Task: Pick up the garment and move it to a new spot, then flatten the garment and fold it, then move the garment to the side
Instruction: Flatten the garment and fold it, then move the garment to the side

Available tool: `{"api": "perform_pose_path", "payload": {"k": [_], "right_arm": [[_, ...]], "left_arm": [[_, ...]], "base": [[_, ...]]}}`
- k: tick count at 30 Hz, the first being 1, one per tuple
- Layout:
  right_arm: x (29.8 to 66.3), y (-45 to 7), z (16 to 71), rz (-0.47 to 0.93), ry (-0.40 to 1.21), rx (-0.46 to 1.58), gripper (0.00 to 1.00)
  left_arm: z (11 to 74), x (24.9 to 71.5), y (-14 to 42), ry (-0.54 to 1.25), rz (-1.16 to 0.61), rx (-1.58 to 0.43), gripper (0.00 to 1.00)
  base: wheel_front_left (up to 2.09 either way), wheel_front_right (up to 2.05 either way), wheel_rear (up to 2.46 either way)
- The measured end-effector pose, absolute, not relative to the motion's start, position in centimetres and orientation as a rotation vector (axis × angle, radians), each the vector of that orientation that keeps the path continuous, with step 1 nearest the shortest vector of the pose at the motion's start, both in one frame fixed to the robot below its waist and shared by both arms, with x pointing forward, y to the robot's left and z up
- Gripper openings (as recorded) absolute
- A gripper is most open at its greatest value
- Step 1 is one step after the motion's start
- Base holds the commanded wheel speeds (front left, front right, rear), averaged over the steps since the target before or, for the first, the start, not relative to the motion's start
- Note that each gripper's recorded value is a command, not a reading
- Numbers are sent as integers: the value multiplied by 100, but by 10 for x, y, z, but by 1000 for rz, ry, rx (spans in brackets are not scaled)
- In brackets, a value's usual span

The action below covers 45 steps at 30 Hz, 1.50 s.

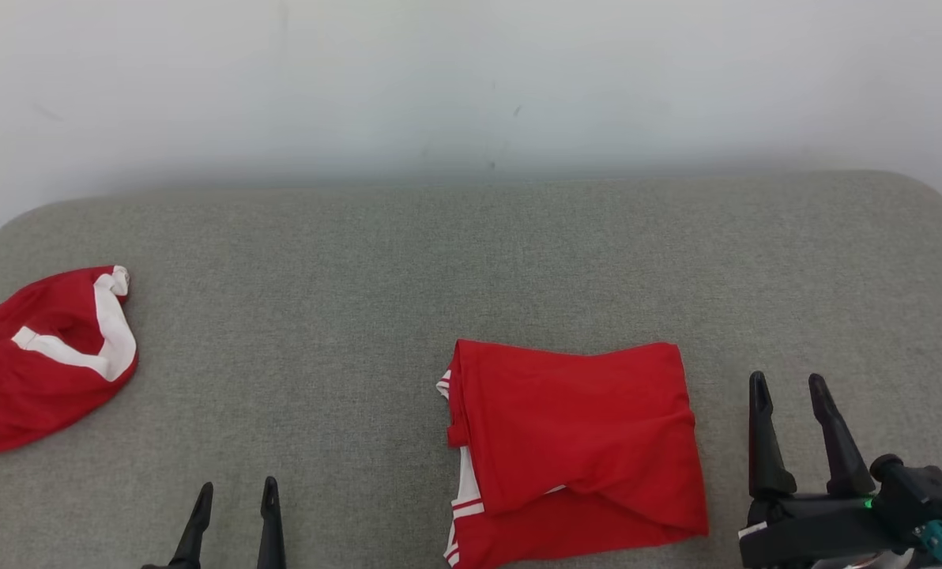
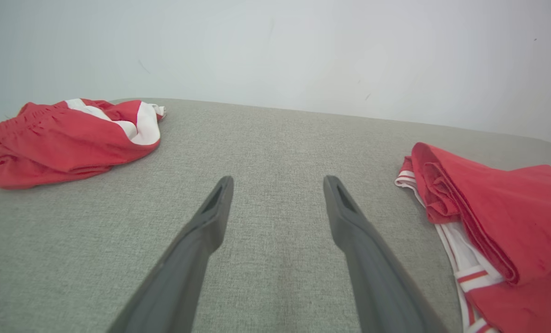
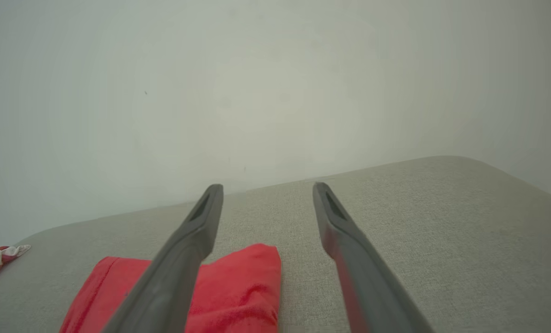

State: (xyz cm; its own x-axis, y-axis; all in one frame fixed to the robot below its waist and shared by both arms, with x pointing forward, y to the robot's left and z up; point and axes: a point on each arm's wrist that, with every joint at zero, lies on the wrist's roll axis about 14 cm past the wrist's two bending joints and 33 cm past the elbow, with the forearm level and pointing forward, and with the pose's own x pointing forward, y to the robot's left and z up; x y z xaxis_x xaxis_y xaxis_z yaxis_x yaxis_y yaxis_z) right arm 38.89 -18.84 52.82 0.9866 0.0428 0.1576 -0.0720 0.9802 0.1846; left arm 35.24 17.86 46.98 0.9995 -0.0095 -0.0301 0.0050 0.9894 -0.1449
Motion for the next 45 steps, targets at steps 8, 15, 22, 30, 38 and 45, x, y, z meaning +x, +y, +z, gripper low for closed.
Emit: {"api": "perform_pose_path", "payload": {"k": [8,15,22,30,38,45], "right_arm": [[369,-188,509,44,-97,172,100],[361,-178,500,72,-67,150,100],[357,-166,491,106,-36,126,100],[356,-160,489,120,-27,121,100],[355,-157,489,126,-27,125,100],[356,-157,488,124,-24,125,100]], "left_arm": [[478,355,176,7,1,-105,100],[480,352,171,0,-13,-69,100],[479,350,169,2,-25,-38,100],[474,346,166,19,-39,-16,100],[471,344,166,28,-34,-13,100],[468,343,168,38,-28,-15,100]], "base": [[0,0,0],[0,0,0],[0,0,0],[0,0,0],[0,0,0],[0,0,0]]}}
